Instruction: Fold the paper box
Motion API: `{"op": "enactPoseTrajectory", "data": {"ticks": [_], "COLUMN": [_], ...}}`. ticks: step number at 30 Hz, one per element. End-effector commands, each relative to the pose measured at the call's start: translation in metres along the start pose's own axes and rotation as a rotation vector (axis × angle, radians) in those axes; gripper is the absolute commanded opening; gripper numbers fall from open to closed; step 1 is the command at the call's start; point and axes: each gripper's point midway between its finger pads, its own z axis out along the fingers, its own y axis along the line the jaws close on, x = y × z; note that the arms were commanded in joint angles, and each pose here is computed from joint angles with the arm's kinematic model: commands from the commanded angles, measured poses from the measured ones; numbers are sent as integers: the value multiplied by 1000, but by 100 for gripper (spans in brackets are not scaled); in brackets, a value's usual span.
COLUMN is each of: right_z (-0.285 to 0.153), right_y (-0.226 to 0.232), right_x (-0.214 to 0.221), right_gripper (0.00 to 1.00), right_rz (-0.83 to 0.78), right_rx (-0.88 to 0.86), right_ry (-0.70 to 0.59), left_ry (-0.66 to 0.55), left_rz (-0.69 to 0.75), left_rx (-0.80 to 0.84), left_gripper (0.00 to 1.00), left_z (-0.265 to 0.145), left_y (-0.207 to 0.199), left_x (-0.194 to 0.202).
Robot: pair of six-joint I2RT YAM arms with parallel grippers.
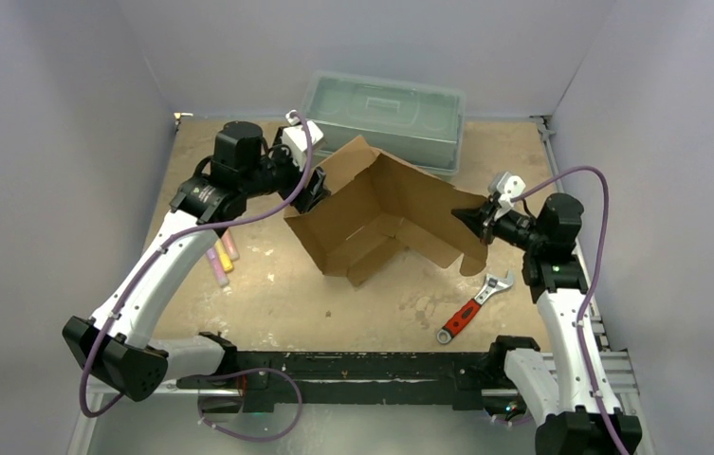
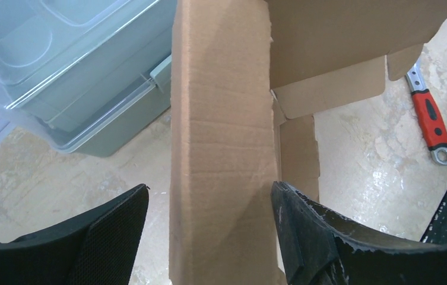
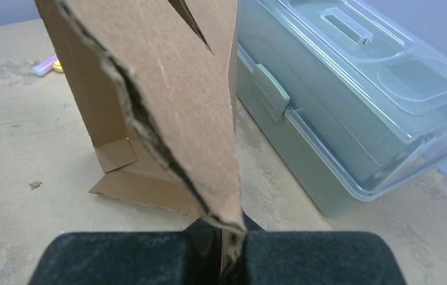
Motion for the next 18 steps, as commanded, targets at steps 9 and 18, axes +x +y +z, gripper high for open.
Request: {"op": "enactPoseTrajectory", "data": {"ticks": [9,18], "right_z": [2,3], "right_y": [1,-21], "right_x": [-20,-55], "right_gripper": [0,0], "right_rz": [-63,-164], "right_rx": [-11,72], "right_ry": [-30,-30], "left_ry": [-58,-76], "left_rz": [-3,-24], "left_rx": [58,-13], "left_gripper": [76,75], "left_z": [0,-4], "left_y": [-7,3], "left_x": [-21,-32]}}
